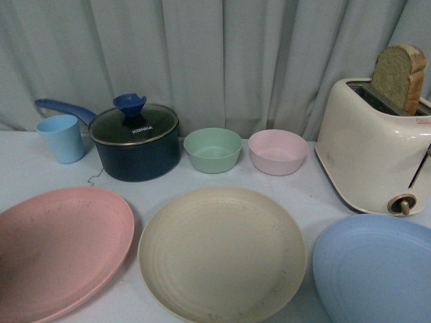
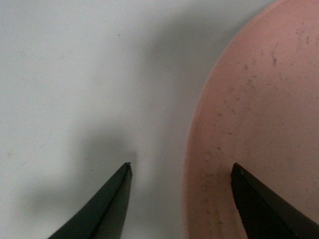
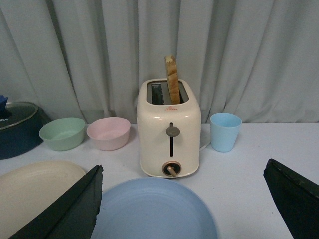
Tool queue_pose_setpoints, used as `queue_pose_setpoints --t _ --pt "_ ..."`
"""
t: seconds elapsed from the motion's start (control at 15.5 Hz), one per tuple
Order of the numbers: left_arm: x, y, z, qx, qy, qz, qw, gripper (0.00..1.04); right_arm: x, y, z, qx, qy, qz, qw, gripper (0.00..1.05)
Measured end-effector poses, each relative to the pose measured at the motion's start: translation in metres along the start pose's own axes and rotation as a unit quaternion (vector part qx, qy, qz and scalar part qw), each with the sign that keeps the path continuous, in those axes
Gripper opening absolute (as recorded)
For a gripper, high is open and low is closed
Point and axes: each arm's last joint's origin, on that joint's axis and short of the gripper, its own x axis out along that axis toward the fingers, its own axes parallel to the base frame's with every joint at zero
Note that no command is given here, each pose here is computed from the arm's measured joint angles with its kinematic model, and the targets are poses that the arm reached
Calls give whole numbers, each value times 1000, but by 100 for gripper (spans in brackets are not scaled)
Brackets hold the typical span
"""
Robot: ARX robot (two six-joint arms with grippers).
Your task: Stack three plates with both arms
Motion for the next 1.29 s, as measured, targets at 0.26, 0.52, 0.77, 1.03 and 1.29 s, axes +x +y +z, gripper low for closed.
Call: queue_pose_setpoints --t 0.26,0.52,0.77,1.03,1.29 --pt "0 -1 2 -1 -8 -1 1000 20 0 0 0 0 0 0 1000 98" --pt "-6 -2 7 -15 -14 -10 1000 4 0 0 0 0 0 0 1000 98" --pt "-39 -4 32 2 -39 -8 999 3 0 0 0 0 0 0 1000 98" --pt "-98 -19 56 9 -67 -39 997 3 0 0 0 0 0 0 1000 98" --pt "-135 -115 63 67 -102 -139 983 3 0 0 0 0 0 0 1000 98"
